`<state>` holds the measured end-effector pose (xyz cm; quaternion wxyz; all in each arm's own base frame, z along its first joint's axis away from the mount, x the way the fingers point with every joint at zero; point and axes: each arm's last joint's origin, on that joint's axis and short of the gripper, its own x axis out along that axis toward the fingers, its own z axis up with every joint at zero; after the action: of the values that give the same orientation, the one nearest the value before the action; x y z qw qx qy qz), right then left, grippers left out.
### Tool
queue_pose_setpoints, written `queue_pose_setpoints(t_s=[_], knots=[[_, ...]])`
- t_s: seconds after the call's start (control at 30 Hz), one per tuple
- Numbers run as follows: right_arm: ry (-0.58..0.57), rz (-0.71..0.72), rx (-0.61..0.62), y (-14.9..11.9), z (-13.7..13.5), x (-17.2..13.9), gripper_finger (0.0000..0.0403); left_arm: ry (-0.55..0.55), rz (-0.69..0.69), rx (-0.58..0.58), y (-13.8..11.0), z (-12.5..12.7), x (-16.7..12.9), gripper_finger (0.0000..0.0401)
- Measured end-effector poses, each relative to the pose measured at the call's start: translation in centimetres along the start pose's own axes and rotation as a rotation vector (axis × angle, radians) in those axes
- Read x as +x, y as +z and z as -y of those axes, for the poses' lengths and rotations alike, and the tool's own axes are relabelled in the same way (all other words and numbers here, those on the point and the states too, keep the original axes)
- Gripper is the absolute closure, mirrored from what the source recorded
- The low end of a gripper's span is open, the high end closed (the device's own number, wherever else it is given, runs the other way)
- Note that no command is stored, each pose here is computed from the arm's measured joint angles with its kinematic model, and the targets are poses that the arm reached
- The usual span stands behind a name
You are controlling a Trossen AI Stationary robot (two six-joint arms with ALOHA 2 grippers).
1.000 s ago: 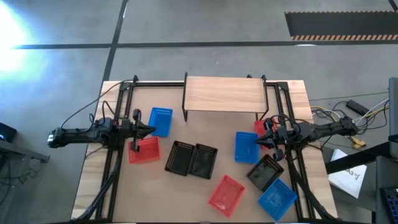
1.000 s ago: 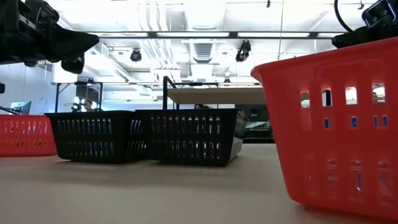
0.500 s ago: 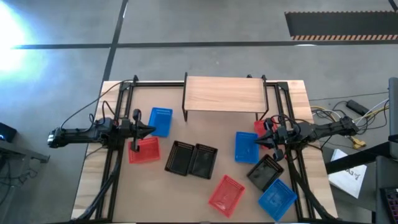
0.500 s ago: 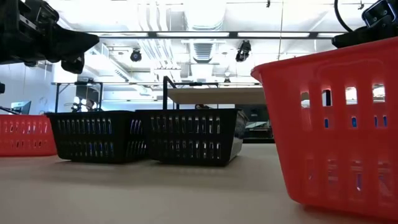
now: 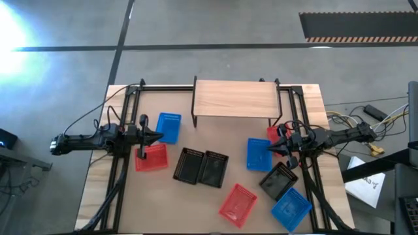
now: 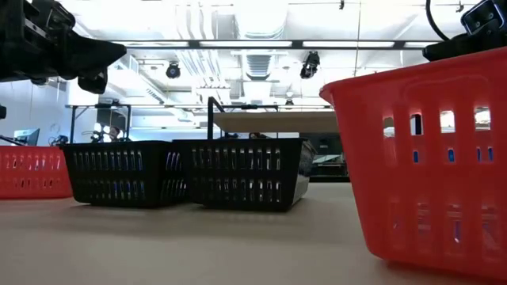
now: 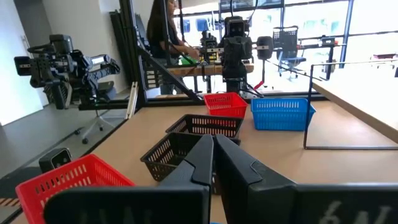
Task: Stack baskets on shelf by color
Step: Put the middle blue basket on the shelf
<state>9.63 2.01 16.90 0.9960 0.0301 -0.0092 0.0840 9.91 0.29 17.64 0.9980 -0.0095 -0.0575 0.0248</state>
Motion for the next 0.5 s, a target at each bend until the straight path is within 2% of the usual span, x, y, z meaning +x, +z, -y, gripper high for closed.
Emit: queue_pose_setpoints(t_s=[0.13,0.2,0.3,0.4,0.47,0.5], knots=[[0.000,0.001,-0.120,0.00,0.00,0.00,0.0394,0.000,0.000,0.000,0.00,0.00,0.00,0.0401],[0.002,0.001,-0.116,0.01,-0.01,0.00,0.0394,0.000,0.000,0.000,0.00,0.00,0.00,0.0401],[0.005,0.004,0.093,0.04,-0.02,0.00,0.0394,0.000,0.000,0.000,0.01,0.00,0.00,0.0401],[-0.027,0.049,0.224,0.42,0.08,-0.01,0.0394,0.000,0.000,0.000,0.01,0.00,0.00,0.0401],[0.013,0.047,0.371,0.48,-0.03,0.01,0.0394,0.000,0.000,0.000,0.01,0.00,0.00,0.0401],[0.031,0.042,0.405,0.48,-0.09,0.04,0.0394,0.000,0.000,0.000,0.01,0.00,0.00,0.0401]])
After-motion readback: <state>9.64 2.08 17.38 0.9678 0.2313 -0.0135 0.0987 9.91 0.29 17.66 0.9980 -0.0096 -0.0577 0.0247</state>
